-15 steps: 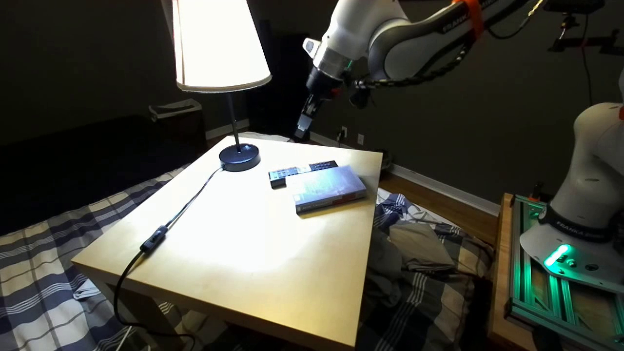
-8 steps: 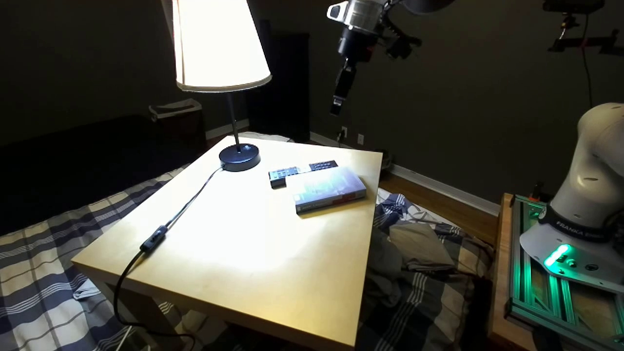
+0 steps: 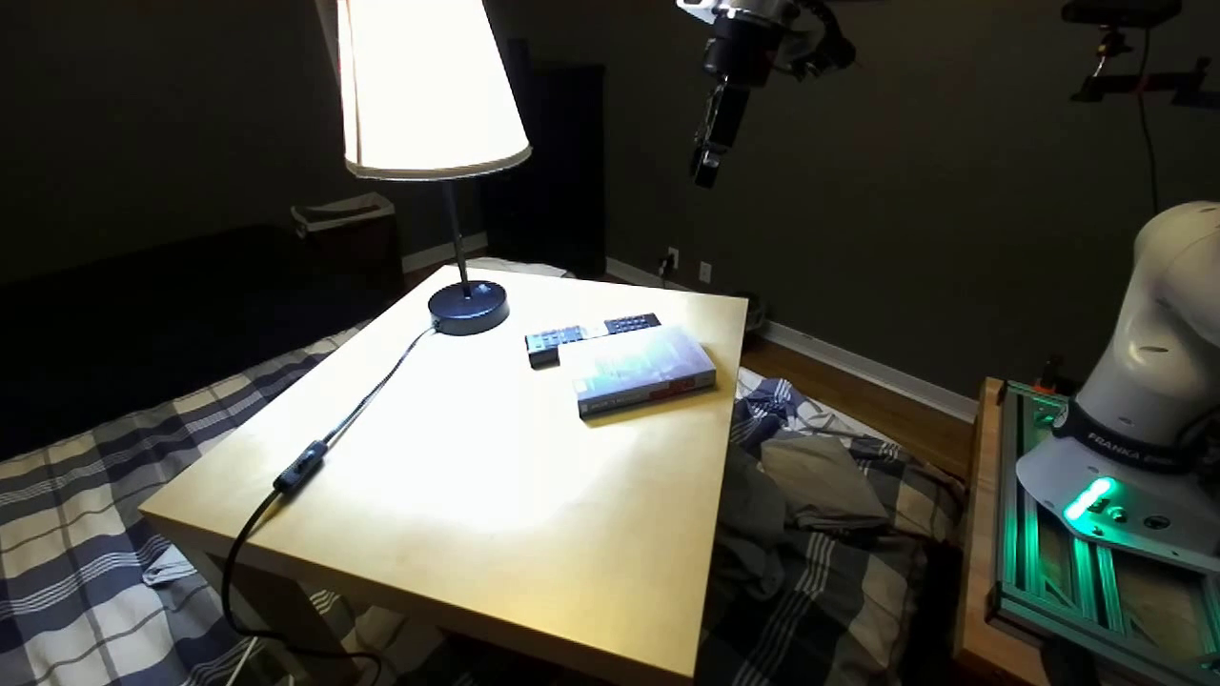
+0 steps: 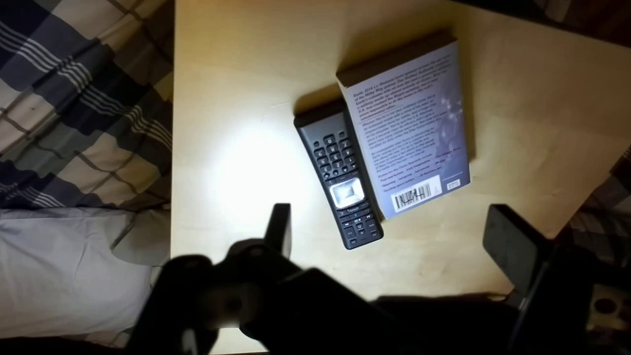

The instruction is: Press a button on the top part of the black remote

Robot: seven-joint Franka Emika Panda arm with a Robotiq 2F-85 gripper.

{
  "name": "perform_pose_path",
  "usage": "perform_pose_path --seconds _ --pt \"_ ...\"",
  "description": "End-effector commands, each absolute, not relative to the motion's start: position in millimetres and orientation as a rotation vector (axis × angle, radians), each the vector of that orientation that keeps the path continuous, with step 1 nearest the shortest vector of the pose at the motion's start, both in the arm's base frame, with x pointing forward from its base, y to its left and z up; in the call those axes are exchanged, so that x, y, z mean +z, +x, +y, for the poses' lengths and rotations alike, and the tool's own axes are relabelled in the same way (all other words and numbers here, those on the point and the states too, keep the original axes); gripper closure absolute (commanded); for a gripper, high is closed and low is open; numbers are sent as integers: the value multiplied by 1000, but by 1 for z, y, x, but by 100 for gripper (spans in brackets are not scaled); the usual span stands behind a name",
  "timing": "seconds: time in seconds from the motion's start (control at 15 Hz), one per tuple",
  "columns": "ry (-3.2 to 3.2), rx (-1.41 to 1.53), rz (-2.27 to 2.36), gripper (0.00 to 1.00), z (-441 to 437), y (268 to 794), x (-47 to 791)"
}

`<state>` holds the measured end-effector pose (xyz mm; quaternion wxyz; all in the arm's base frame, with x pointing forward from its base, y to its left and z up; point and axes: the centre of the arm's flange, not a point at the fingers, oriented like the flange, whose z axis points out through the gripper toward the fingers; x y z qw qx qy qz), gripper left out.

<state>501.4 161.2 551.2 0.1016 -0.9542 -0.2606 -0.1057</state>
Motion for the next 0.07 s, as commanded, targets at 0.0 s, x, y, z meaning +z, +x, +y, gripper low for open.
perform_pose_path --seconds 0.0 --pt "-2818 -308 -773 0 163 501 550"
